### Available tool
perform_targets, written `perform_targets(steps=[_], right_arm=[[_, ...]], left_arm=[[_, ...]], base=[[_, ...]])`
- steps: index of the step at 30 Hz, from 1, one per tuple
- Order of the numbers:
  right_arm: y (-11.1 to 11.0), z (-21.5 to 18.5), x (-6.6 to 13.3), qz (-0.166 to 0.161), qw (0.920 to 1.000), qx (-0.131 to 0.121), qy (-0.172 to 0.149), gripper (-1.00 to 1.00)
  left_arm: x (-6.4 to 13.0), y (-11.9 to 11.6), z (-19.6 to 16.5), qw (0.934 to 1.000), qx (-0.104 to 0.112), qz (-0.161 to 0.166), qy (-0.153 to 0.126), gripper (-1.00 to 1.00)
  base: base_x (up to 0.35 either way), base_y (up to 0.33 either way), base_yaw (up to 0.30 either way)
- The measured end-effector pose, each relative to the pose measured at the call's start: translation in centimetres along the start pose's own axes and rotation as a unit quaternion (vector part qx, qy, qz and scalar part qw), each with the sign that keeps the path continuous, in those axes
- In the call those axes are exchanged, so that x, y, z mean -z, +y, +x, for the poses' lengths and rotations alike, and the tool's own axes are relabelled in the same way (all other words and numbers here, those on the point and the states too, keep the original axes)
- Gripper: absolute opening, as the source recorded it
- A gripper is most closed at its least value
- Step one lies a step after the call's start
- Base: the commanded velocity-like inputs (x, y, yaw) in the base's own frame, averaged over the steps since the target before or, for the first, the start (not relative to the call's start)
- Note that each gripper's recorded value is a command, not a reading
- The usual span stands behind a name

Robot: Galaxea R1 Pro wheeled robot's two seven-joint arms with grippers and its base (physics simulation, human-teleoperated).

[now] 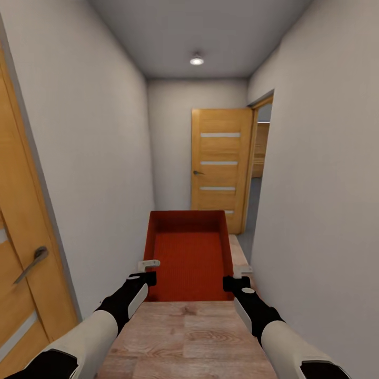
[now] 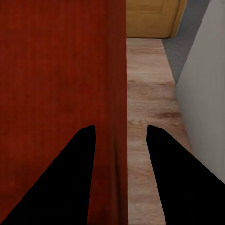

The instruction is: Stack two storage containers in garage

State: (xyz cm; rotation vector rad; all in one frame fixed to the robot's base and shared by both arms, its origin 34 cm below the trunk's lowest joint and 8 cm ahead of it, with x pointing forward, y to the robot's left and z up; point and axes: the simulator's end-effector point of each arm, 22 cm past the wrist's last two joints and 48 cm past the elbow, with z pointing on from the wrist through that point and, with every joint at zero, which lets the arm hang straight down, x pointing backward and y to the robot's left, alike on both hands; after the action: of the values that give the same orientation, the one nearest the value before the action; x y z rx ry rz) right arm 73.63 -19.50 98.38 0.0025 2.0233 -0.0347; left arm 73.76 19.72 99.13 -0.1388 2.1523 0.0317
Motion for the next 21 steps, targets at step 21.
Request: perform_targets(steps=[21], right_arm=[[-0.01, 0.00, 0.00, 0.000, 1.0000, 0.000, 0.000, -1.00]], left_arm=[[0.01, -0.02, -0.03, 1.0000, 0.000, 0.000, 0.000, -1.00]], base=[[0.323, 0.000, 0.000]])
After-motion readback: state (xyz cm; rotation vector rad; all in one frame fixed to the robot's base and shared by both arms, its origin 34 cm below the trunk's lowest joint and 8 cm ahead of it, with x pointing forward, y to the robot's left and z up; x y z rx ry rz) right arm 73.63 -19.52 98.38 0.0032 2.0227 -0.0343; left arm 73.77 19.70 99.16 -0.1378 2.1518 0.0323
